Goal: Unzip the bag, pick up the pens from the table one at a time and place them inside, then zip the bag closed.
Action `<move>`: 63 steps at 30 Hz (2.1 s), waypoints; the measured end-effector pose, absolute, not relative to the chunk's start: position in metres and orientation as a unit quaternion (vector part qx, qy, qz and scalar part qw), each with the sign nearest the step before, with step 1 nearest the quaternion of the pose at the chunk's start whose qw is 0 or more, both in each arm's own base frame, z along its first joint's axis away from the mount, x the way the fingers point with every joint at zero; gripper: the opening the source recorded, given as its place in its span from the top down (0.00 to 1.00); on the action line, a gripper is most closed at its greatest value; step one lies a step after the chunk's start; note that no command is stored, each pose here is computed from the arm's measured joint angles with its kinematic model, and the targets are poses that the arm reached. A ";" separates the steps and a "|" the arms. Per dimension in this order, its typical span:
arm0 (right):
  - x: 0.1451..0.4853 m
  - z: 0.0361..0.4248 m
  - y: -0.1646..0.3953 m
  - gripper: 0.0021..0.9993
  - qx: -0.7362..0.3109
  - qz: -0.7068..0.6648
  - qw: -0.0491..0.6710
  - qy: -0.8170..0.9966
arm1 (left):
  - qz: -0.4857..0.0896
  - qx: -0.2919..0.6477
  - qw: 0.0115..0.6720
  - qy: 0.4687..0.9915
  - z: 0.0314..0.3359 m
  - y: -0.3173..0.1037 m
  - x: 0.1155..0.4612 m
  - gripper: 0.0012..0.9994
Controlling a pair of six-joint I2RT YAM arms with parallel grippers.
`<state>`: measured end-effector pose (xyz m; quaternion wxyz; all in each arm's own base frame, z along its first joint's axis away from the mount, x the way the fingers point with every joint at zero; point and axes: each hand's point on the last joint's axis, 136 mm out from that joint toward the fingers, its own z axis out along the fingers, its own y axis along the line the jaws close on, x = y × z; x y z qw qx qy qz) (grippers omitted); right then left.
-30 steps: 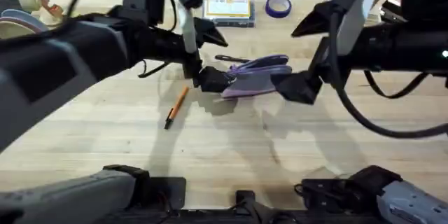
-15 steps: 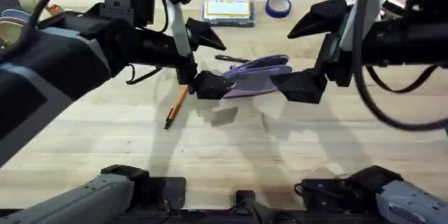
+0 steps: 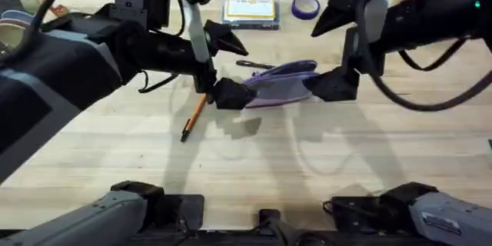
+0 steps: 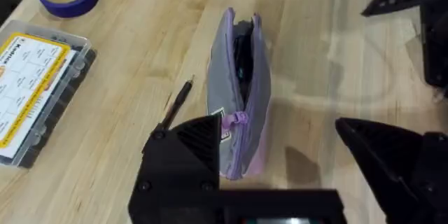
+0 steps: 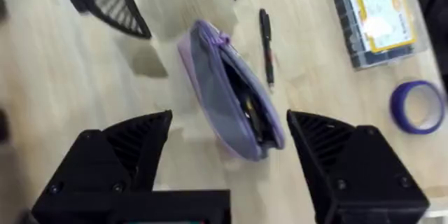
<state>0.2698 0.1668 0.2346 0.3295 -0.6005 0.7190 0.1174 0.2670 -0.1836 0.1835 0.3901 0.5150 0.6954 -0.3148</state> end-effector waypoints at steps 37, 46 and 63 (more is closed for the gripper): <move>0.295 0.188 0.170 0.97 -0.701 0.082 0.286 0.648 | -0.319 0.512 0.381 0.700 0.181 -0.183 0.264 0.01; 0.312 0.165 0.179 0.97 -0.701 0.098 0.277 0.650 | -0.319 0.512 0.381 0.700 0.181 -0.183 0.264 0.01; 0.328 0.119 0.186 0.97 -0.700 0.125 0.242 0.660 | -0.319 0.512 0.381 0.700 0.181 -0.183 0.264 0.01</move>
